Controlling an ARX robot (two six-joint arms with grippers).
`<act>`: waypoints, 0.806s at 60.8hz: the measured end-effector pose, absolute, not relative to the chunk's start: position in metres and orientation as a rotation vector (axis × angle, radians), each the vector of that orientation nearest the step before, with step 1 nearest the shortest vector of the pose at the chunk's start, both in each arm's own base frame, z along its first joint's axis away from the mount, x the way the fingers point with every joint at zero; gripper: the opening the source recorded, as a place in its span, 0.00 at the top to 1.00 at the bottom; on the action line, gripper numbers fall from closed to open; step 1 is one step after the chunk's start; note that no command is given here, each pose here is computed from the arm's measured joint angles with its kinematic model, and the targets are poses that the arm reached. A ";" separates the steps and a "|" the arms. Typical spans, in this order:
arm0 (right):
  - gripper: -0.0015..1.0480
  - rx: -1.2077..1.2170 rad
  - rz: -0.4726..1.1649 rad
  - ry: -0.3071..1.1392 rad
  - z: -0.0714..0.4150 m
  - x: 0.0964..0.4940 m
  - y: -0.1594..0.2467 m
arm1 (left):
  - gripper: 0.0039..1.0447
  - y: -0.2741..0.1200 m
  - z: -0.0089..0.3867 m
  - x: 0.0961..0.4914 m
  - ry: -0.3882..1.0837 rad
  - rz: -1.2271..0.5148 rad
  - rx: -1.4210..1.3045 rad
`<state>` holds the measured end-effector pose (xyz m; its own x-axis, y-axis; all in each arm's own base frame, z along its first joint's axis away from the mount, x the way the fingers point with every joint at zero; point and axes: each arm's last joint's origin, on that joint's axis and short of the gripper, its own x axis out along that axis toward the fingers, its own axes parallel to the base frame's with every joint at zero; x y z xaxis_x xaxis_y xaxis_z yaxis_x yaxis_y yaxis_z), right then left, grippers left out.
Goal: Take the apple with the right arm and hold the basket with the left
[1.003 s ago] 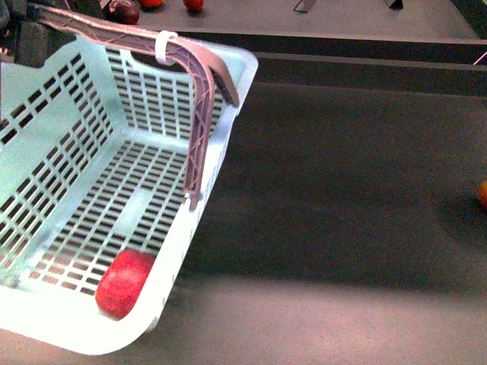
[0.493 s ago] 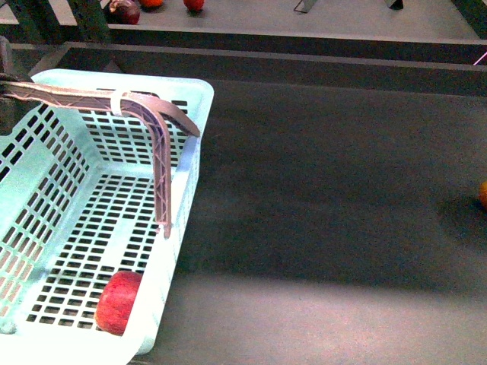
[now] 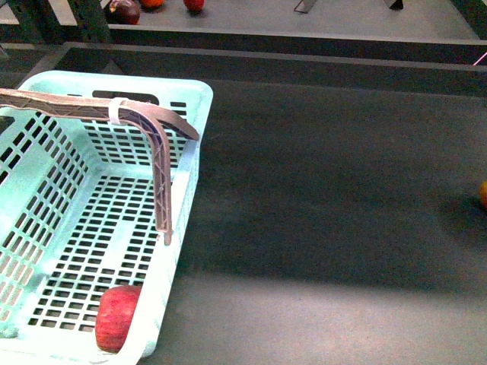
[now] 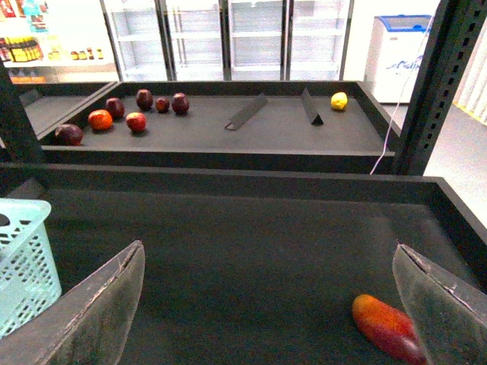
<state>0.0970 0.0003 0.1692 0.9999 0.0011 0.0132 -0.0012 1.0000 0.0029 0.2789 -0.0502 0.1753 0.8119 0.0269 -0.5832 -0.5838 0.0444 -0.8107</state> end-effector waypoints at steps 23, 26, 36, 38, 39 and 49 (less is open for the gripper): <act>0.09 0.003 0.002 -0.013 0.169 0.097 0.000 | 0.17 -0.079 0.192 0.258 0.320 0.240 -1.250; 0.09 0.003 0.001 -0.014 0.169 0.097 0.000 | 0.27 -0.070 0.185 0.249 0.204 0.101 -1.028; 0.09 0.003 0.001 -0.014 0.169 0.097 0.000 | 0.58 -0.044 0.190 0.216 -0.004 -0.006 -0.282; 0.09 0.003 0.001 -0.014 0.169 0.097 0.000 | 0.65 -0.040 0.188 0.211 -0.005 -0.008 -0.197; 0.09 0.003 0.002 -0.014 0.169 0.097 0.000 | 0.69 -0.038 0.187 0.208 -0.002 -0.007 -0.165; 0.09 0.003 0.001 -0.014 0.169 0.097 0.000 | 0.97 -0.025 0.178 0.185 0.009 -0.007 -0.038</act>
